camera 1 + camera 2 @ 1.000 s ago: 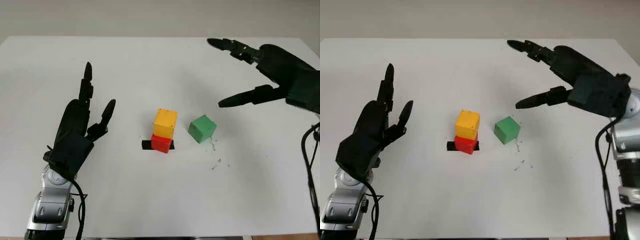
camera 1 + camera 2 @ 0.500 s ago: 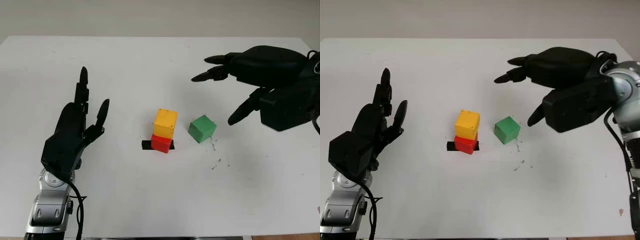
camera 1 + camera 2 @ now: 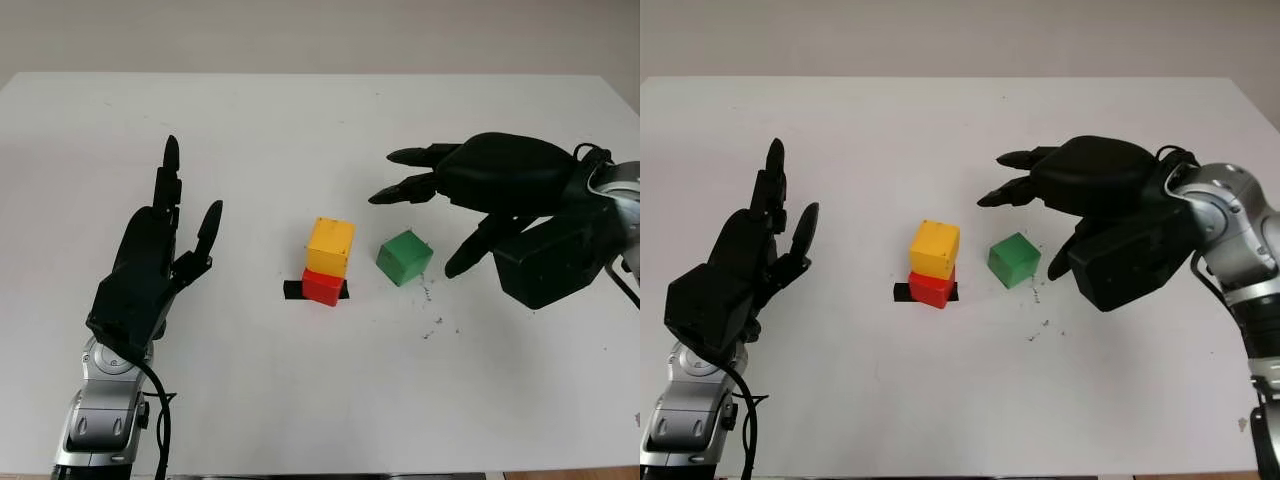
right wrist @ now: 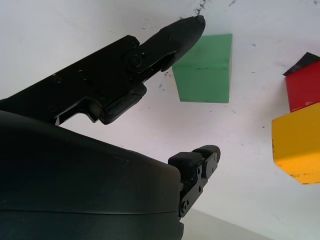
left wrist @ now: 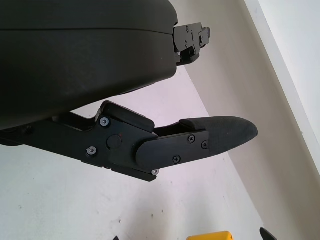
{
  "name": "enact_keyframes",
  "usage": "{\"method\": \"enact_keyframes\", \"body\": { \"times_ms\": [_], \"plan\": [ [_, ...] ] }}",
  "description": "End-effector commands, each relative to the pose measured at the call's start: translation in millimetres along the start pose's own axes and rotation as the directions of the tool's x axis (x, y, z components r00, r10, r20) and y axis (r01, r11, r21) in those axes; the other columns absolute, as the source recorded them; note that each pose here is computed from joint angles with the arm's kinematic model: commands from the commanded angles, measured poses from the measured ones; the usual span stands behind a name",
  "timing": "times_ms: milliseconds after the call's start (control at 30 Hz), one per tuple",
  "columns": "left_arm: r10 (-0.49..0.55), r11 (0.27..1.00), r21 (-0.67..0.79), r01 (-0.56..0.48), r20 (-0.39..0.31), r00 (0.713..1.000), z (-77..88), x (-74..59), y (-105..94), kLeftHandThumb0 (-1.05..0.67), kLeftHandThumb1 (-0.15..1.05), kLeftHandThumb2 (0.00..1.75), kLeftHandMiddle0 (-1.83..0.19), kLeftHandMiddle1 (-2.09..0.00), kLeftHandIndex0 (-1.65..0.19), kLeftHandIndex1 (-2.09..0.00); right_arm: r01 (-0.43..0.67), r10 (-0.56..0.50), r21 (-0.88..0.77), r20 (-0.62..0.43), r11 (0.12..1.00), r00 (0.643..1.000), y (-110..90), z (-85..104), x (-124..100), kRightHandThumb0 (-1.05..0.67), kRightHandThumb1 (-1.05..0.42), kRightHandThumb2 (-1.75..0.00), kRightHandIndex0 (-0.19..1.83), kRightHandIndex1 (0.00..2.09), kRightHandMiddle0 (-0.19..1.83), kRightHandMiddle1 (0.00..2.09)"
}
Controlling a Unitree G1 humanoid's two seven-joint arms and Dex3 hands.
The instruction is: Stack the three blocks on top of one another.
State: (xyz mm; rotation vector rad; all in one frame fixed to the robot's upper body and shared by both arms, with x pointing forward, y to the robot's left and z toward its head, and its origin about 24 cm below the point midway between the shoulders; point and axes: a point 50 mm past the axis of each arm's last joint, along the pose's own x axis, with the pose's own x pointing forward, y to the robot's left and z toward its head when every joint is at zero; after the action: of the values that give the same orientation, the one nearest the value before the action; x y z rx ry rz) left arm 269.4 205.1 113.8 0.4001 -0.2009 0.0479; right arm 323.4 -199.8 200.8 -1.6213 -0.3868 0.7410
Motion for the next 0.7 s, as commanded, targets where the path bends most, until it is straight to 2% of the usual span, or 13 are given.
{"method": "enact_keyframes", "body": {
  "times_ms": [0, 300, 667],
  "plan": [
    [-0.002, 1.0, 0.005, 0.002, 0.003, 1.0, -0.3, 0.2, -1.1, -0.77, 1.05, 0.6, 0.17, -0.06, 0.17, -0.06, -0.001, 0.001, 0.017, 0.008, 1.0, 1.0, 10.4, -1.1, 1.8, -0.61, -0.79, -0.06, 0.09, 0.04, 0.41, 0.05],
    [-0.01, 1.0, -0.015, 0.01, -0.002, 1.0, 0.1, -1.1, -3.0, -0.78, 1.05, 0.59, 0.19, -0.04, 0.17, -0.05, 0.01, -0.011, 0.052, 0.019, 0.999, 1.0, 34.0, -4.3, 7.4, -0.6, -0.83, -0.07, 0.07, 0.04, 0.42, 0.06],
    [-0.017, 1.0, -0.004, 0.017, -0.002, 1.0, -1.6, -2.9, -4.5, -0.78, 1.05, 0.58, 0.17, -0.06, 0.16, -0.06, -0.005, 0.006, 0.023, -0.007, 1.0, 1.0, 44.8, -9.7, 14.0, -0.57, -0.87, -0.06, 0.07, 0.05, 0.46, 0.08]
  ]
}}
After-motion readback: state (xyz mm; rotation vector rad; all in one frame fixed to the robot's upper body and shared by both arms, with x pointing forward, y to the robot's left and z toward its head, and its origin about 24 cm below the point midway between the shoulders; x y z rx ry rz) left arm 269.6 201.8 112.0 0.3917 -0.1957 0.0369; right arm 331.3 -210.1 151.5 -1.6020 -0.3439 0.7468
